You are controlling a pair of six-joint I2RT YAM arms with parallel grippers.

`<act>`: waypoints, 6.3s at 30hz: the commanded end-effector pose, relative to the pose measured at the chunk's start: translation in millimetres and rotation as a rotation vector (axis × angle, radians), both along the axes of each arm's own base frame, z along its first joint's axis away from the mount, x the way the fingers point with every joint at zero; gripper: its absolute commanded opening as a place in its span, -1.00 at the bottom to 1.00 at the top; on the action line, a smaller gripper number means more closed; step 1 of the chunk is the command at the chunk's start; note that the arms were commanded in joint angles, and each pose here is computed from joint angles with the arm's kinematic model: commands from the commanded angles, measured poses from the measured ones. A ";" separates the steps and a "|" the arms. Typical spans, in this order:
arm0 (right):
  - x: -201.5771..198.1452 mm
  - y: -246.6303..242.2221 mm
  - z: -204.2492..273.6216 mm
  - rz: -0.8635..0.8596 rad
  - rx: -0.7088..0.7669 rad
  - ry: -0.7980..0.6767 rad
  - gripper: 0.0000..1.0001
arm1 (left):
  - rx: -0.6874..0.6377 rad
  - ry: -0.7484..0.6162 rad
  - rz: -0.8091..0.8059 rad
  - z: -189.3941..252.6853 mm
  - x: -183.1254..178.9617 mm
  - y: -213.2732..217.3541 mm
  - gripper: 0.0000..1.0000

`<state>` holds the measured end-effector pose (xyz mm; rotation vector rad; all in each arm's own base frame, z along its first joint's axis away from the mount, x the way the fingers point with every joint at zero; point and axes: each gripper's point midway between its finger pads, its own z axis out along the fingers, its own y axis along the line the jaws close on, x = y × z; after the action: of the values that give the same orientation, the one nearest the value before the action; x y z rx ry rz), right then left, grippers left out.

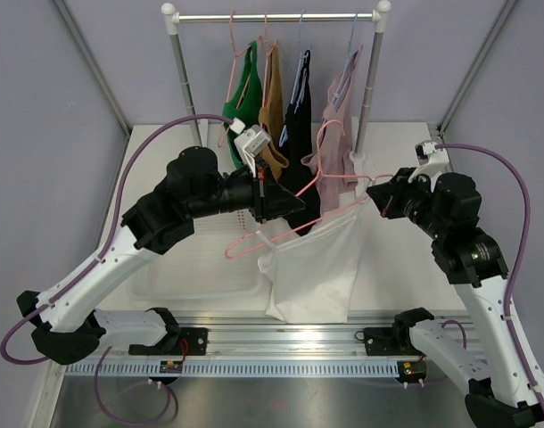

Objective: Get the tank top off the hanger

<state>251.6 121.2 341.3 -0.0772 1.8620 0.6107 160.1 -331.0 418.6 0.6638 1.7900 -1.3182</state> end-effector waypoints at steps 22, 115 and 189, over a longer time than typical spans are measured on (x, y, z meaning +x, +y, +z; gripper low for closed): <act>56.2 -57.9 -24.0 -0.399 -0.141 0.081 -1.00 | -0.042 -0.129 0.053 2.2 -25.1 49.5 -1.00; -38.5 8.8 -78.3 0.052 0.054 0.236 0.99 | 0.307 -0.263 0.983 18.2 382.2 206.7 -1.00; -46.2 247.7 -31.2 0.469 -0.231 0.357 -1.00 | 0.254 -0.203 1.565 -90.5 43.1 373.0 0.98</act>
<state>217.8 327.6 300.1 -0.4535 2.3308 0.6501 202.3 34.3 314.8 -0.4461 1.6518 0.0418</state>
